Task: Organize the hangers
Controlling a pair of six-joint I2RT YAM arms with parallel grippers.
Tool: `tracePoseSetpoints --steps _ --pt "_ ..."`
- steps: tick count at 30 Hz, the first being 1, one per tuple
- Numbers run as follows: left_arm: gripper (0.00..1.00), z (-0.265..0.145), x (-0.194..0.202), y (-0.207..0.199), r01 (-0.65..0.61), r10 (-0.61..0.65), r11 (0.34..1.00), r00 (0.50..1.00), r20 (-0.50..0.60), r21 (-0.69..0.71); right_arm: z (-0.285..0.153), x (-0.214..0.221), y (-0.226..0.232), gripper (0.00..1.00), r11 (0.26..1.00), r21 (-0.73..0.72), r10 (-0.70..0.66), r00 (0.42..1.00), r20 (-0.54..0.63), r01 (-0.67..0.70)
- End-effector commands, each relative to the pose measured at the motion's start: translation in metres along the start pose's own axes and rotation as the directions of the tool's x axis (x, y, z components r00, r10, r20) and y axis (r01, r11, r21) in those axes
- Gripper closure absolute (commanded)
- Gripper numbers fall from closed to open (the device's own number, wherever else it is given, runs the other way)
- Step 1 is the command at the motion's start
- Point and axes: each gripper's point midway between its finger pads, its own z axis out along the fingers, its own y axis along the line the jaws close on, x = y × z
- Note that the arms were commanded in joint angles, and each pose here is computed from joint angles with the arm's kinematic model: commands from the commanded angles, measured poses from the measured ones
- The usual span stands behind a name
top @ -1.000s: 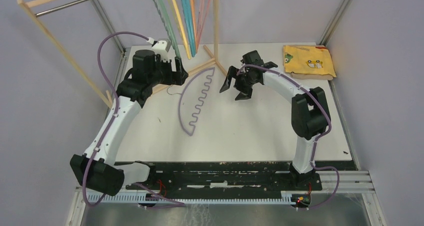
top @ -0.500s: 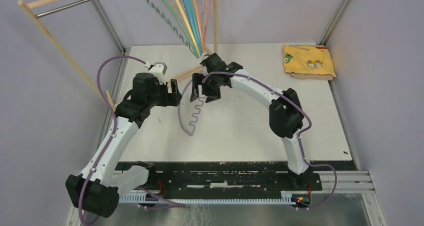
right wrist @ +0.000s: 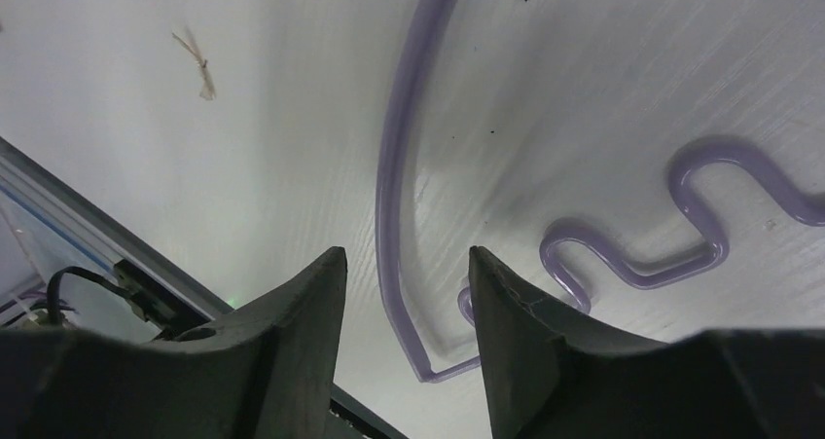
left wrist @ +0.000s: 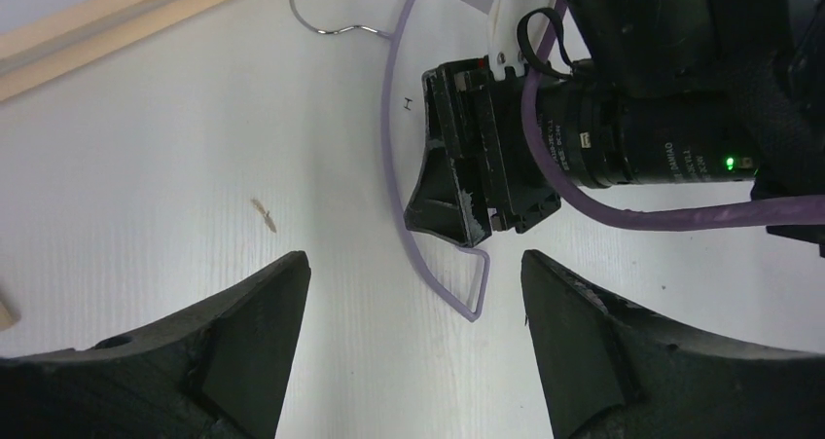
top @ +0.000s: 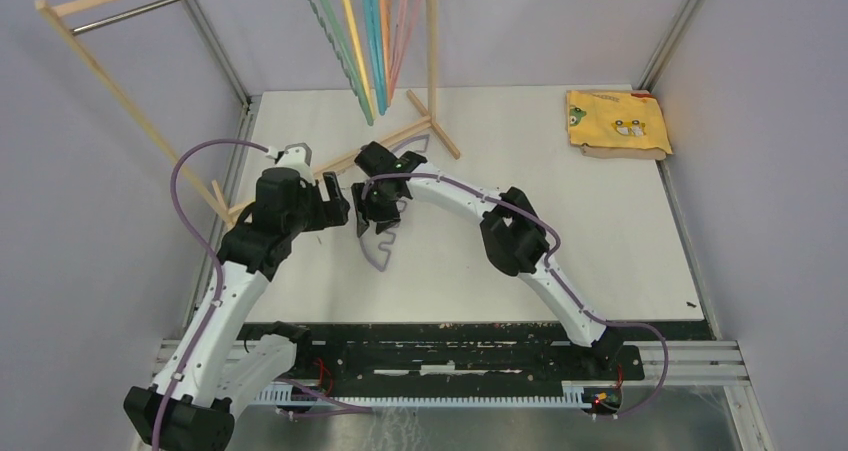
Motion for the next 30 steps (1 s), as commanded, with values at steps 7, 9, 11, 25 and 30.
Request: tracePoseSetpoints --steps 7,9,11,25,30 --pt "0.14 -0.021 0.003 0.019 0.142 -0.136 0.985 0.988 0.068 -0.095 0.018 0.011 0.016 0.46 0.995 0.043 -0.093 0.995 0.019 0.092" --pt "0.14 -0.023 0.002 0.019 0.141 -0.135 0.986 0.988 0.068 -0.092 0.027 0.02 0.016 0.47 0.993 0.056 -0.105 0.994 -0.004 0.105" --pt "0.14 -0.024 0.002 0.017 0.141 -0.136 0.986 0.989 0.056 -0.09 0.035 0.026 0.016 0.47 0.991 0.067 -0.115 0.993 -0.021 0.116" --pt "0.15 -0.049 -0.004 0.013 0.18 -0.175 0.983 0.978 0.112 -0.042 0.054 0.051 -0.042 0.99 0.945 0.275 -0.154 0.984 -0.093 0.174" --pt "0.16 -0.049 -0.002 0.003 0.17 -0.17 0.985 0.982 0.083 0.003 0.022 0.005 -0.011 0.99 0.999 0.029 0.027 0.998 0.065 -0.029"
